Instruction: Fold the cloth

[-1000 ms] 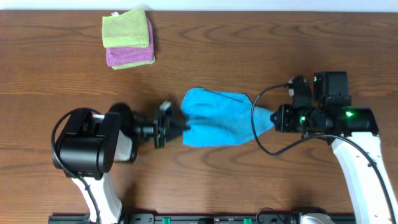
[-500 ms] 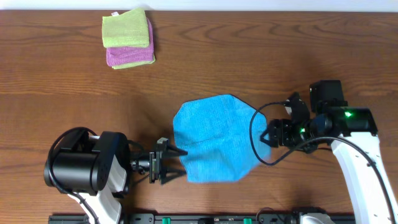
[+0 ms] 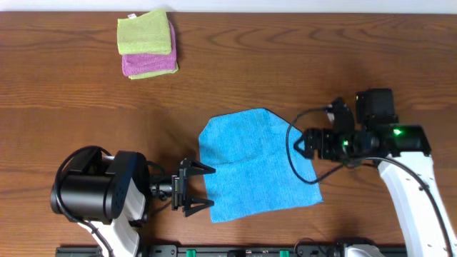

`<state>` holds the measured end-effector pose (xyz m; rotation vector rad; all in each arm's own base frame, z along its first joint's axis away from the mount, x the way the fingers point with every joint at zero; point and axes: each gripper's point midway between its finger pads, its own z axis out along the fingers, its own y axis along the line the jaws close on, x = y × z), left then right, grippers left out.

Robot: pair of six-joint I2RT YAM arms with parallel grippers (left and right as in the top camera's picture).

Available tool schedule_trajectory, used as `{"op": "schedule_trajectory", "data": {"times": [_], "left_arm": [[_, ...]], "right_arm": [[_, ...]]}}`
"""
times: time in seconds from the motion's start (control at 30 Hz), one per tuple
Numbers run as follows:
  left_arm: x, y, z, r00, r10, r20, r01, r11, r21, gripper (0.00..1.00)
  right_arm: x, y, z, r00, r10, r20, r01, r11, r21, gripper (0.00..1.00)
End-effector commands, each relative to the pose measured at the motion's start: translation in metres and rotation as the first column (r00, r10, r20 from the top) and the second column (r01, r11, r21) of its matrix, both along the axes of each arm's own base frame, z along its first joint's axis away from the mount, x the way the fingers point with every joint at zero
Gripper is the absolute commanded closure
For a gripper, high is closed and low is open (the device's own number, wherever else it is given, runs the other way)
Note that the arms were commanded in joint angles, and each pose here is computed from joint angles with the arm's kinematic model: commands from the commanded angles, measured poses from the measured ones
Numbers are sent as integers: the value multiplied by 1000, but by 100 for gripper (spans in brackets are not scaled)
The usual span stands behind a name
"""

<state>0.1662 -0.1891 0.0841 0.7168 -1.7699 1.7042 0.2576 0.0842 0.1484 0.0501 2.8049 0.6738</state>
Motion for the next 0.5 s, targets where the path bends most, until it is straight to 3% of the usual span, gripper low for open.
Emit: {"op": "schedule_trajectory", "data": {"times": [0.0, 0.07, 0.13, 0.23, 0.47], "left_arm": [[26, -2, 1, 981, 46, 188, -48, 999, 7, 5], [40, -5, 3, 944, 41, 329, -45, 999, 3, 5], [52, -10, 5, 897, 33, 441, -38, 999, 4, 5], [72, -22, -10, 896, 41, 442, -76, 995, 61, 5], [83, -46, -39, 889, -64, 454, -28, 981, 193, 5]], "right_arm": [[4, 30, -3, 995, 78, 62, -86, 985, 146, 14], [8, 46, -9, 969, 184, 167, -215, 957, 194, 14], [5, 52, -24, 951, 249, 181, -282, 941, 186, 14], [0, 59, -47, 934, 326, 145, -348, 921, 176, 19], [11, 79, -78, 936, 341, 86, -352, 909, 222, 22]]}}
